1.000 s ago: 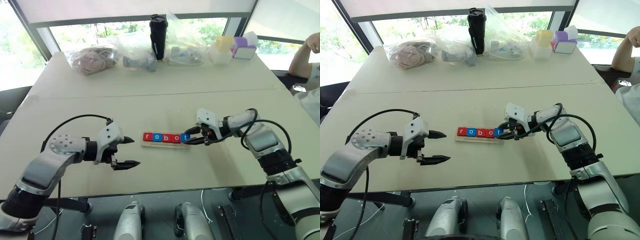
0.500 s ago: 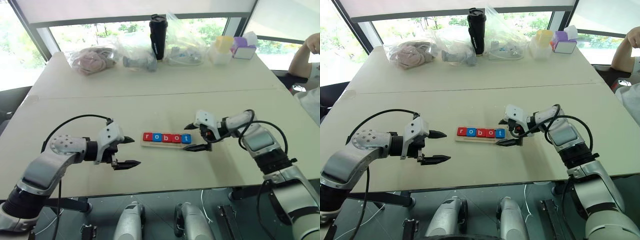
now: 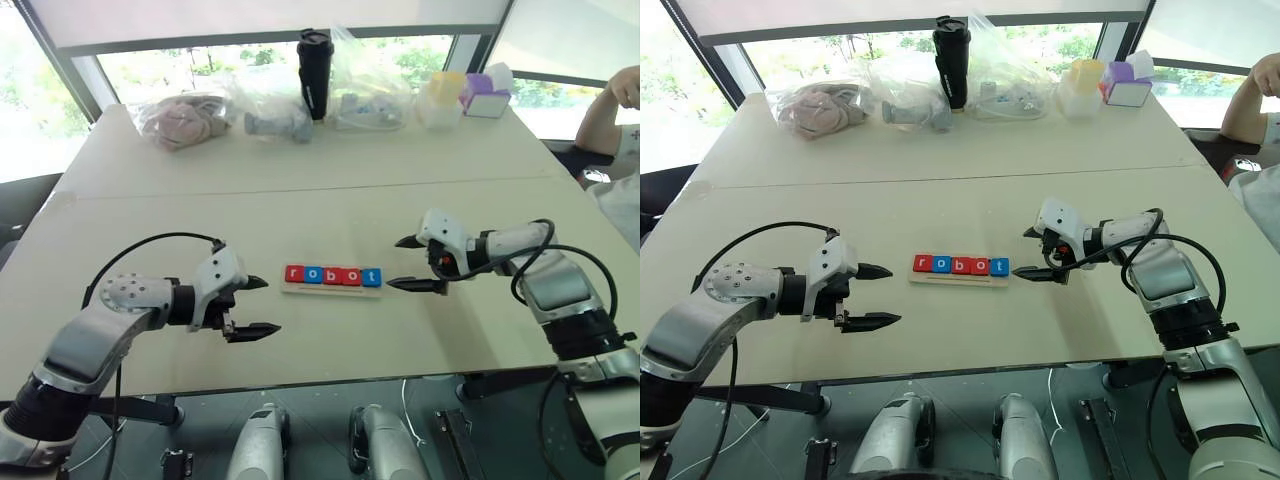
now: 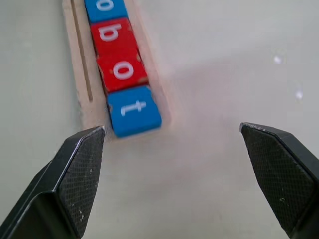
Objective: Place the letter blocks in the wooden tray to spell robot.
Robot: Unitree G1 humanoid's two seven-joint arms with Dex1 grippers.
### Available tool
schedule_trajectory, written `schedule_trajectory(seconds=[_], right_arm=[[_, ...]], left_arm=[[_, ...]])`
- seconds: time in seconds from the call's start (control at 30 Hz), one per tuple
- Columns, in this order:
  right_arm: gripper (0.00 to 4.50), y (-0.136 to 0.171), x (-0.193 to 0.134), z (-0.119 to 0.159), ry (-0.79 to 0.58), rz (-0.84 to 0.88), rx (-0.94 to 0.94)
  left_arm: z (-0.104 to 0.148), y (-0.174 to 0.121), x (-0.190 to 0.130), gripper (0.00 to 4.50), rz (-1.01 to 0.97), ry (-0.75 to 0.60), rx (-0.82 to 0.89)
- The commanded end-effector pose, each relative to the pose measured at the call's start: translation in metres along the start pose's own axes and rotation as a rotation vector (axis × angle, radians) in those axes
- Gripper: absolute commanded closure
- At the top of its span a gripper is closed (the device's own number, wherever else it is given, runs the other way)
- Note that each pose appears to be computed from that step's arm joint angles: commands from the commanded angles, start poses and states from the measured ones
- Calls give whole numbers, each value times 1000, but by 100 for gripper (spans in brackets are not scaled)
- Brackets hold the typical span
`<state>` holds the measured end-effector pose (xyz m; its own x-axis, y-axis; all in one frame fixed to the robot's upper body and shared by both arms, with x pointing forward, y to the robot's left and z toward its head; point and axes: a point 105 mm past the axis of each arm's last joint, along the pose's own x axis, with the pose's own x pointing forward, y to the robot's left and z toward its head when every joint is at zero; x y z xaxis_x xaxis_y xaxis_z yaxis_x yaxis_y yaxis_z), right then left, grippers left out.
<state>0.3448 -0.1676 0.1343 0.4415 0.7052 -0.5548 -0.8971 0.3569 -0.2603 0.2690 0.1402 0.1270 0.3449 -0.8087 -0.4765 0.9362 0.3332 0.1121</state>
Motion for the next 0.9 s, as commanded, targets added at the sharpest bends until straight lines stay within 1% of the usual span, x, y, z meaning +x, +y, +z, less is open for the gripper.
schedule_trajectory(seconds=[0.03, 0.3, 0.5, 0.67, 0.73, 0.8, 0.87, 0.9], right_arm=[[3, -12, -5, 9, -5, -89, -78], [3, -15, 9, 11, -28, -113, -72], [3, -13, 18, 15, -48, -93, -73], [3, -10, 19, 21, -60, -74, -82], [3, -13, 13, 17, -42, -96, -90], [3, -20, -1, 14, -26, -138, -94], [3, -25, -15, 15, -26, -176, -88], [3, -26, -22, 18, -48, -195, -69]], left_arm=[[8, 1, -1, 0, -4, -11, 45], [9, 2, -1, 0, -7, -11, 47], [8, 1, -2, 0, 0, -11, 42], [8, 1, -2, 0, 4, -12, 39], [8, 1, -3, 0, 5, -11, 38], [8, 1, -5, 0, 8, -11, 34], [8, 1, -7, 0, 14, -15, 26], [10, 2, -9, 0, 16, -32, 10]])
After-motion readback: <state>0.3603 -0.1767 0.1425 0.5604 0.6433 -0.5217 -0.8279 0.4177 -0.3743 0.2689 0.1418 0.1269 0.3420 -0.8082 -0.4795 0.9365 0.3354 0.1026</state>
